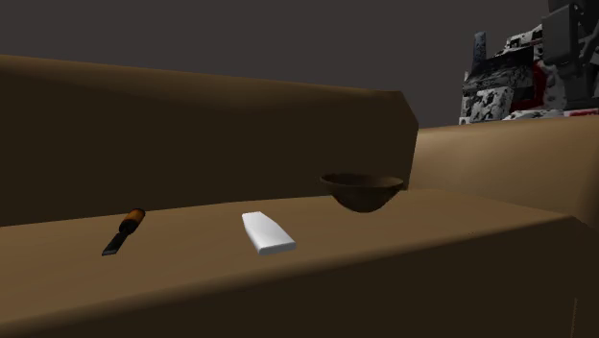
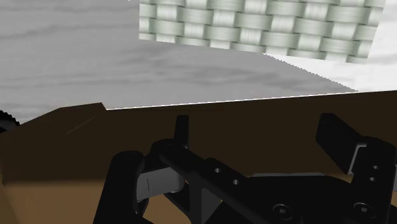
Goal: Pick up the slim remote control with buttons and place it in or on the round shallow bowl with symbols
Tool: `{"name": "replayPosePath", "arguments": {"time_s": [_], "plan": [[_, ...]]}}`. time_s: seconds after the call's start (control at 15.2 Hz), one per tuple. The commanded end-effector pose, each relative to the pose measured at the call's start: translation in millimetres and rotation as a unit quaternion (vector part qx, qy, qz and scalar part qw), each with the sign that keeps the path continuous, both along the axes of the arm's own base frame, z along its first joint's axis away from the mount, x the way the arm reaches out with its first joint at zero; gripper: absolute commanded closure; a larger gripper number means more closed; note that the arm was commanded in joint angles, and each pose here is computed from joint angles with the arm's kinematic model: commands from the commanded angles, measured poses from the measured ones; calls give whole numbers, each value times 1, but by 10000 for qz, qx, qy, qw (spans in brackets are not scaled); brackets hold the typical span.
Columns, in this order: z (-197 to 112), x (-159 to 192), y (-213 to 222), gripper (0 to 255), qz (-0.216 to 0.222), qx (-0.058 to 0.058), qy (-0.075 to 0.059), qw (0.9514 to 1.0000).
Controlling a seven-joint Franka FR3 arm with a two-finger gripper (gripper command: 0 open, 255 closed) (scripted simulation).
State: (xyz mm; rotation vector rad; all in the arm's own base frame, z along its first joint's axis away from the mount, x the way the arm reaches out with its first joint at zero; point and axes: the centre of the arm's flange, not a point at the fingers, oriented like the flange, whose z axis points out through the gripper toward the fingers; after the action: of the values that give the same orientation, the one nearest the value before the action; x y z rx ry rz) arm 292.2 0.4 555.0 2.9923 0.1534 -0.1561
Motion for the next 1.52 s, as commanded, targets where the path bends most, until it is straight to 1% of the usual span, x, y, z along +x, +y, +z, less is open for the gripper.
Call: {"name": "replayPosePath", "arguments": {"time_s": [0.0, 1.45], "plan": [[0, 0, 0, 0, 0, 0, 0, 10000], [-113, 143, 208, 0, 304, 332, -294, 9986]]}}
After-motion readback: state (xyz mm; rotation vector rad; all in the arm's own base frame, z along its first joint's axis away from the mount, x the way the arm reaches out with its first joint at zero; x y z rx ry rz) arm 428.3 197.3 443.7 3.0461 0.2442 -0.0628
